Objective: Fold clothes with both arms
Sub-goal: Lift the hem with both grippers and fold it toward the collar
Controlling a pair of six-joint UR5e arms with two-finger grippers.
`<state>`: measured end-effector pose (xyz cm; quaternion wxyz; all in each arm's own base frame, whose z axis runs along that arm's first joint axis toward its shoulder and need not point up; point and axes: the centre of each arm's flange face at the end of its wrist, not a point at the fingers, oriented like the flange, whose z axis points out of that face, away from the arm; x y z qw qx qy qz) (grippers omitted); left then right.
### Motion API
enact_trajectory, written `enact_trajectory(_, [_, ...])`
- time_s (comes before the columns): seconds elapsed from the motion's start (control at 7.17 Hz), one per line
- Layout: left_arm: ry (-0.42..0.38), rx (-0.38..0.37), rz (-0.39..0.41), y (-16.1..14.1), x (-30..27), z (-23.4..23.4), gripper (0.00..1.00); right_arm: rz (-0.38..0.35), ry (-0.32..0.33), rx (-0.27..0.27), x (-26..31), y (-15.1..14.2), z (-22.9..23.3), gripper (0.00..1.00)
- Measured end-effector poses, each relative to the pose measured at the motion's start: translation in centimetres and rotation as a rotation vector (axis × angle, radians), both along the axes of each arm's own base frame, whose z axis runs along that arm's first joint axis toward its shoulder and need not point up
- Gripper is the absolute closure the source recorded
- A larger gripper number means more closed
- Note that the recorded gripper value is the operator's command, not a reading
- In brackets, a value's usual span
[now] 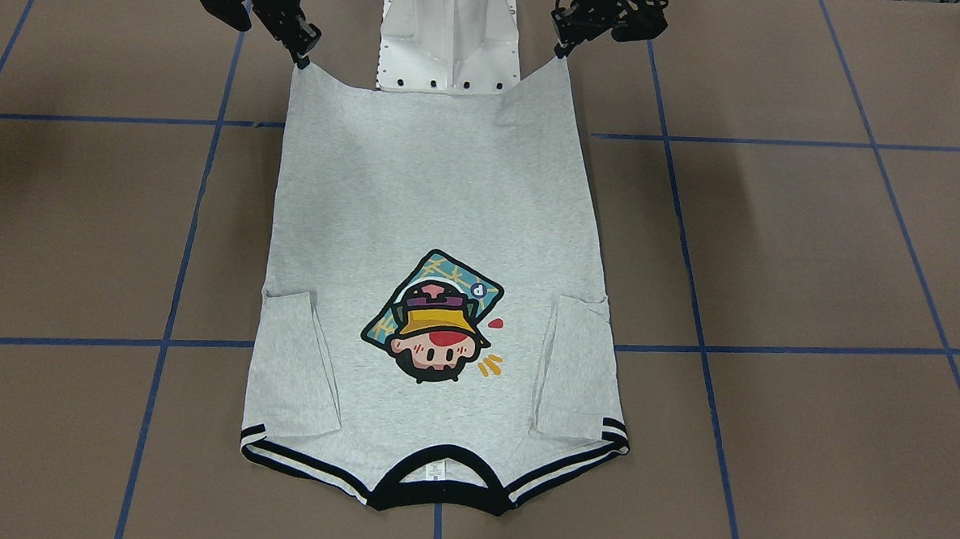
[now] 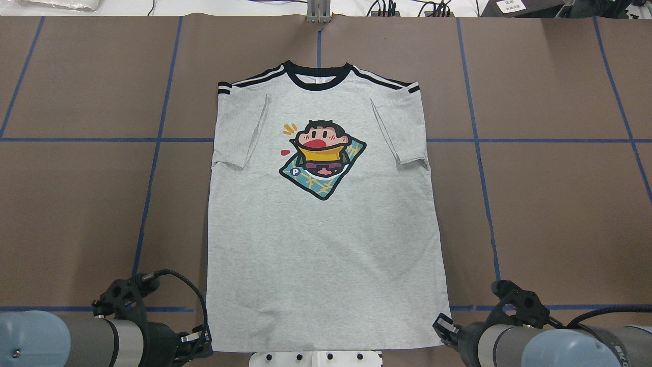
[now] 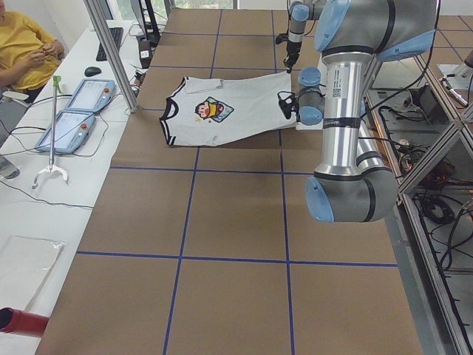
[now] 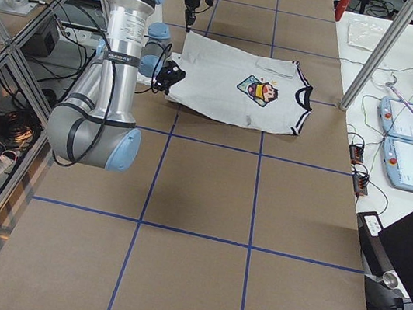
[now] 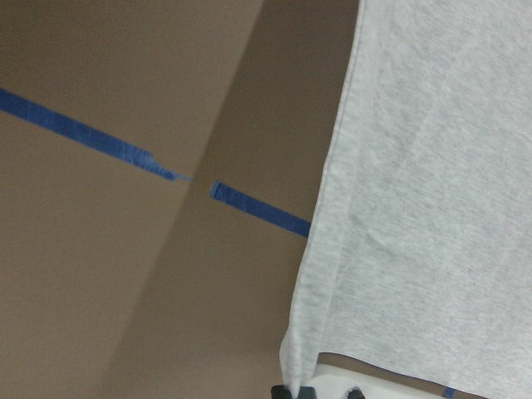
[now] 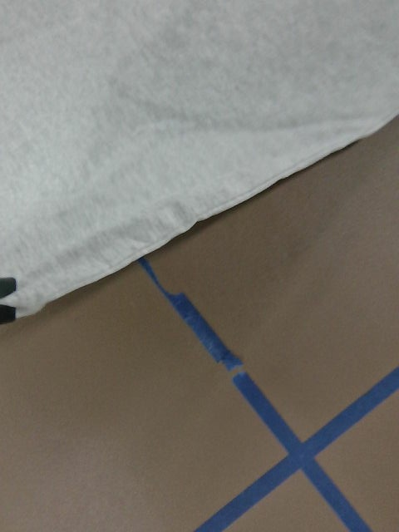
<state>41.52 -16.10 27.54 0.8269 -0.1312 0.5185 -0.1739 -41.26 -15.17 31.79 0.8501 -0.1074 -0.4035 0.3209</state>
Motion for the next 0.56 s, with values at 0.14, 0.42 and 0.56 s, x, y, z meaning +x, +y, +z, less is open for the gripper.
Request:
enact_trajectory(0.14, [0.007,0.034,-0.023,-1.6,-0.5,-0.5,1.00,0.056,-0.010,0.008,1.0,-2.5,-0.5,1.00])
enact_trajectory(0.42, [0.034,0.179,-0.116,-8.4,-1.6,-2.4,1.00,0.153,-0.022,0.085,2.3,-9.3,-1.7,1.00])
enact_trajectory(0.56, [0.012,0.242,-0.176,-13.1,-1.1,-2.5,1.00,0.193,-0.004,0.139,2.1,-13.5,-1.9,1.00])
